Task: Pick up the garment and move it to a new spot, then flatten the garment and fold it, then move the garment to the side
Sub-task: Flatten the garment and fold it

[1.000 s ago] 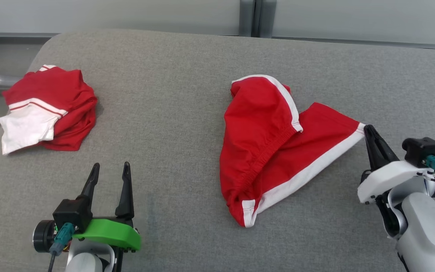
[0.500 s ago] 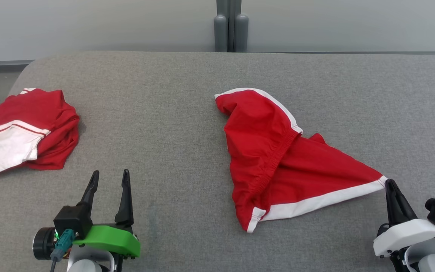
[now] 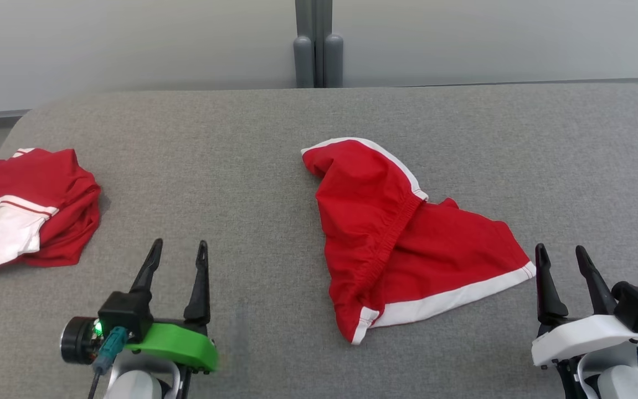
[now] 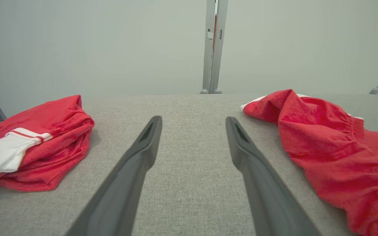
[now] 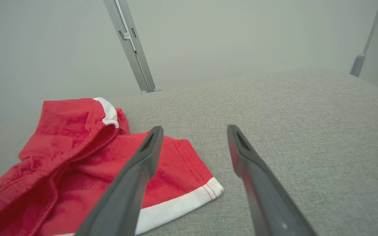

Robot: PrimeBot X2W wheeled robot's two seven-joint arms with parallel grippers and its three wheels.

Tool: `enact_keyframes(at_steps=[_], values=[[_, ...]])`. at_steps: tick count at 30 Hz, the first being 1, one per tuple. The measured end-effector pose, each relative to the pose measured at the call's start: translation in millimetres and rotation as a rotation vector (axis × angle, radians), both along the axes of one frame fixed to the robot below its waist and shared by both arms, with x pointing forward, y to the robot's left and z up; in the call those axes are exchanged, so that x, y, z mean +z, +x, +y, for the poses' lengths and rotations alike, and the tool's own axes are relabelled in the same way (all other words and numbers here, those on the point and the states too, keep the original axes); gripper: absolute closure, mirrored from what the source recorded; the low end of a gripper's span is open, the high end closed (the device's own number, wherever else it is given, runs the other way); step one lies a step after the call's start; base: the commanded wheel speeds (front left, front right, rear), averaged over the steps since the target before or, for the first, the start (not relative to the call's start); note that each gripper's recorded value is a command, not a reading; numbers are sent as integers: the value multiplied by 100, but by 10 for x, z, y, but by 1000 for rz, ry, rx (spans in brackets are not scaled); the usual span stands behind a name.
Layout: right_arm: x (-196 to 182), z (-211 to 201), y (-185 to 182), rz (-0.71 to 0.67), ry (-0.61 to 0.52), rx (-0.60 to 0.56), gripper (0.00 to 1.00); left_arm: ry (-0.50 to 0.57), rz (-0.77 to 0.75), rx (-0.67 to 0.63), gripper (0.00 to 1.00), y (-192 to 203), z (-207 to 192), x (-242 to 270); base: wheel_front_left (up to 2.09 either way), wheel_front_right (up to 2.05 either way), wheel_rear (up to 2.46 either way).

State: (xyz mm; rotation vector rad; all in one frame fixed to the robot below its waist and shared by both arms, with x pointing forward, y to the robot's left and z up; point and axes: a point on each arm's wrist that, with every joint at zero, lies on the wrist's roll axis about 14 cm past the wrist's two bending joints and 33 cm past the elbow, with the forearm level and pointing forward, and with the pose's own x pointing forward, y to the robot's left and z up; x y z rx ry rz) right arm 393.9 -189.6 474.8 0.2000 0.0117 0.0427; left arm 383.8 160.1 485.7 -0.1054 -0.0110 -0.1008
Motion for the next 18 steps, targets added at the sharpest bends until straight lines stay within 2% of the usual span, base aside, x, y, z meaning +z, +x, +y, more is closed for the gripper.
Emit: enact_keyframes(at_steps=[7, 12, 18], values=[[40, -15, -91, -13, 1, -12, 0, 42, -66, -218, 0, 132, -669, 201, 0, 0, 0], [35, -34, -127, -11, 5, -24, 0, 89, -84, -417, 0, 79, -1275, 221, 0, 0, 0], [29, -98, -177, -9, 14, -52, 0, 137, -85, -601, 0, 9, -1797, 167, 0, 0, 0]])
